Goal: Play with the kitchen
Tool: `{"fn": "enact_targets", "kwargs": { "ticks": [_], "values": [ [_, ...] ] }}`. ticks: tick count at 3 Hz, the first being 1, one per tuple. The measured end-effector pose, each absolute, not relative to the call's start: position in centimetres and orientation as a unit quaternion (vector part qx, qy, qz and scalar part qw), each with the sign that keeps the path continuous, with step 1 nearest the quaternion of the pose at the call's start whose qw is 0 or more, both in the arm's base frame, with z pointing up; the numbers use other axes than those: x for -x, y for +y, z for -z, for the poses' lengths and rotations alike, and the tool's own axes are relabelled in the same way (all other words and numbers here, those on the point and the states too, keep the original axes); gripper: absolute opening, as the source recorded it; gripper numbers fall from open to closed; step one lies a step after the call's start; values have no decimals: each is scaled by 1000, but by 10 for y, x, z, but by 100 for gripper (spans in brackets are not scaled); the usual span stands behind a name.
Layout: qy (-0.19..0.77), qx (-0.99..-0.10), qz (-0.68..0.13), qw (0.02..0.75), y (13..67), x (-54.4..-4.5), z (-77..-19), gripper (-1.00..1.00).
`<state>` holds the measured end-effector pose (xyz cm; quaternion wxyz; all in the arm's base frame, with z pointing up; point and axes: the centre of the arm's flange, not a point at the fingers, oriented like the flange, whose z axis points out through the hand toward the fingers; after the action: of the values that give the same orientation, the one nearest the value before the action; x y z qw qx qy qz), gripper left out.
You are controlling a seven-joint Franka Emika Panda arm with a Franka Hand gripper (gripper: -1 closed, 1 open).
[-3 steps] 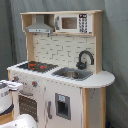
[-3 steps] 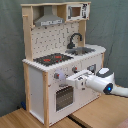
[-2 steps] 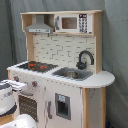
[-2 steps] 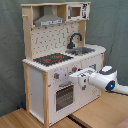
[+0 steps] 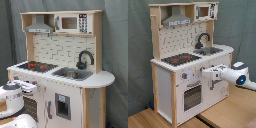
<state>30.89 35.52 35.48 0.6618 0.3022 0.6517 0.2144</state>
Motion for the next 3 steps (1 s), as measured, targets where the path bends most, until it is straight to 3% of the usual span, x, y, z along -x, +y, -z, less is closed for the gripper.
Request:
{"fn": "enact_targets", "kwargs": {
  "ticks": [3],
  "values": [
    [695, -263, -265, 615, 352, -325, -345, 100]
  ]
}}
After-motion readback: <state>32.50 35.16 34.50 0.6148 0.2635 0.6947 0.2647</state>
